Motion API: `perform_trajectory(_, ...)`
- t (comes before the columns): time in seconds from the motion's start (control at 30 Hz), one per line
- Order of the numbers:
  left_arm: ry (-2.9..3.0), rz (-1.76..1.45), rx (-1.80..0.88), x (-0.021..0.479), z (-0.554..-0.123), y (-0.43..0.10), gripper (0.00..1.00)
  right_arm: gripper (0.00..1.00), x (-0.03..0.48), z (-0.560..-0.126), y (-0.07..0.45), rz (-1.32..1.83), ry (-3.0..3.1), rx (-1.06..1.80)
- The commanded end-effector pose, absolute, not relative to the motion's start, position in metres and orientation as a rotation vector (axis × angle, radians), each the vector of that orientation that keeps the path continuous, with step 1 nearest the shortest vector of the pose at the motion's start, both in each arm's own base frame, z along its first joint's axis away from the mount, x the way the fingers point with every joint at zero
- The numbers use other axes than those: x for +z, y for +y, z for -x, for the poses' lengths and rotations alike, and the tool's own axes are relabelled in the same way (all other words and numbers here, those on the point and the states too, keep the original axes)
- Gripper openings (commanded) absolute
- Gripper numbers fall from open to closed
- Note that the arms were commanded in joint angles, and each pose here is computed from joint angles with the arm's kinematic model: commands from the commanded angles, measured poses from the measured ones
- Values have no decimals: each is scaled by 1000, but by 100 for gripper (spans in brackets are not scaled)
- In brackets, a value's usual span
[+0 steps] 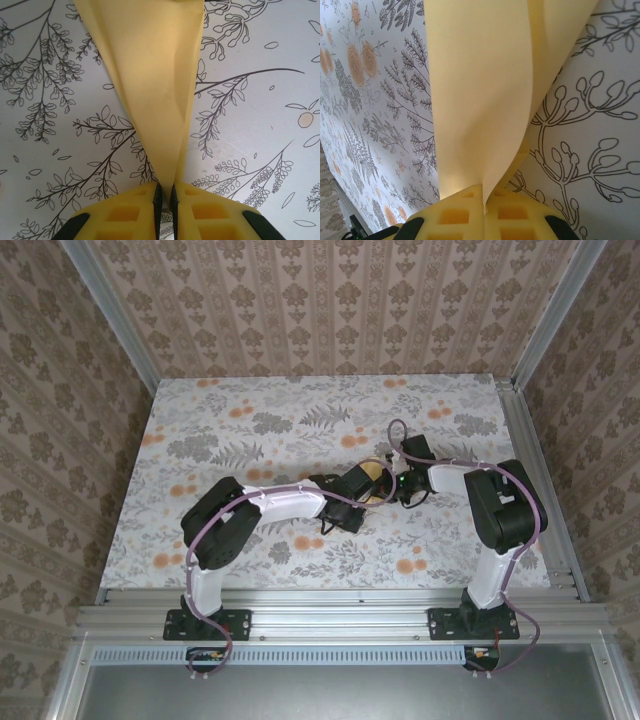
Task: Fold a paper plane with a square sheet of paper (pick it up from the middle)
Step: Fold the wing for the fifth time at the center of the table.
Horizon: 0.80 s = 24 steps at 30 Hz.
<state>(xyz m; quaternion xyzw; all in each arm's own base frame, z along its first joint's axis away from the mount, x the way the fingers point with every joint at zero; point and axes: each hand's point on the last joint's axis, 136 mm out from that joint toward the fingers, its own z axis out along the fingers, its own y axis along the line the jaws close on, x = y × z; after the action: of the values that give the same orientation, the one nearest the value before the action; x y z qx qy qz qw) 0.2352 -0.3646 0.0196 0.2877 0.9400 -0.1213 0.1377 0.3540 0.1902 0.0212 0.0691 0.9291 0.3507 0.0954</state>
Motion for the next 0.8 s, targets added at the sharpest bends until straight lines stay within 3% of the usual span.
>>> perform_trajectory(0.0, 2820, -906, -164, -12, -222, -335, 16, 0, 23, -359, 190, -166, 2761, 984)
perform_trajectory(0.77, 2753, -900, -329, 17, -224, -355, 19, 0, -16, -349, 179, -150, 2910, 801)
